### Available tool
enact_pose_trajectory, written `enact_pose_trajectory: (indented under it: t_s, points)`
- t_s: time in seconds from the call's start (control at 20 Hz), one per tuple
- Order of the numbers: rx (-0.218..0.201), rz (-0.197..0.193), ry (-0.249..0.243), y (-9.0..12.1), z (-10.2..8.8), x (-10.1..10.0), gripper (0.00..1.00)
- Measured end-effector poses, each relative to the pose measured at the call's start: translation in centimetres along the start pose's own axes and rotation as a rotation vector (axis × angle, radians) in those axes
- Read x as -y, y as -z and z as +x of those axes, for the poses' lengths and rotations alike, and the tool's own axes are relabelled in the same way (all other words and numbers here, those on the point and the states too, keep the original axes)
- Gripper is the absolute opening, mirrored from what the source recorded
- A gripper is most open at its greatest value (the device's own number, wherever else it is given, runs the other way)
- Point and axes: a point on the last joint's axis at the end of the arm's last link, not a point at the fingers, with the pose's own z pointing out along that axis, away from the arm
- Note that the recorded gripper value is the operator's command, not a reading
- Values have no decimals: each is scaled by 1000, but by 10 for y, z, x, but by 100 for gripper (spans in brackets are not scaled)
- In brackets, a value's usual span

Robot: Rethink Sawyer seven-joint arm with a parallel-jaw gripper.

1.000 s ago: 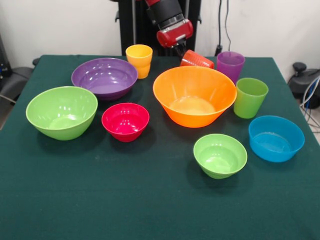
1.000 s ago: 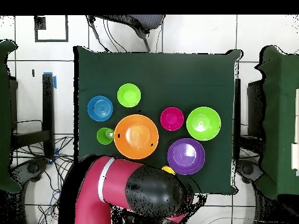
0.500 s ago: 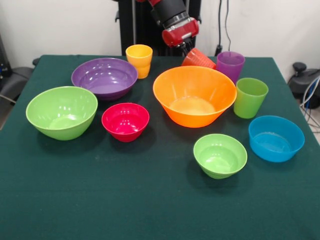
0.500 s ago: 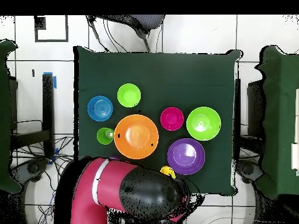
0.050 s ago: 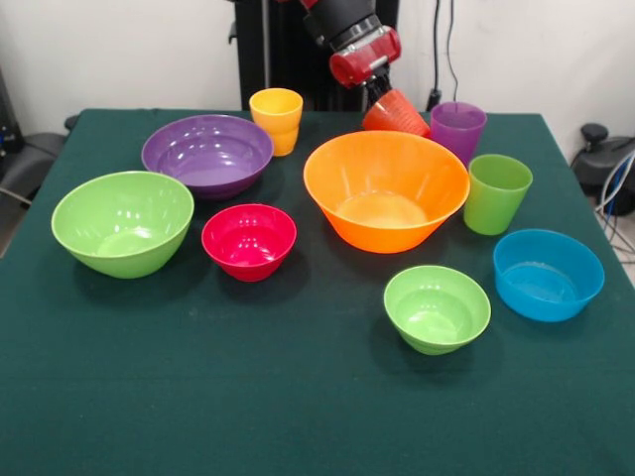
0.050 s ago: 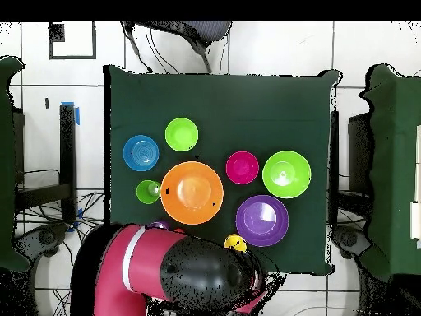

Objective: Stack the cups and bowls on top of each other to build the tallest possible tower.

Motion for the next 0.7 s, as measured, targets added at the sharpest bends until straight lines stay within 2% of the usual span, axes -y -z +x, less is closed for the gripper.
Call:
enact_pose_trajectory:
  t_s: [0.15,0.45,0.7]
  points:
    - [5,-16,15,3,-3,0,0]
    - [18,-13,31,3,-11,2,0]
    - [48,-19,68,-2,-28,1,0]
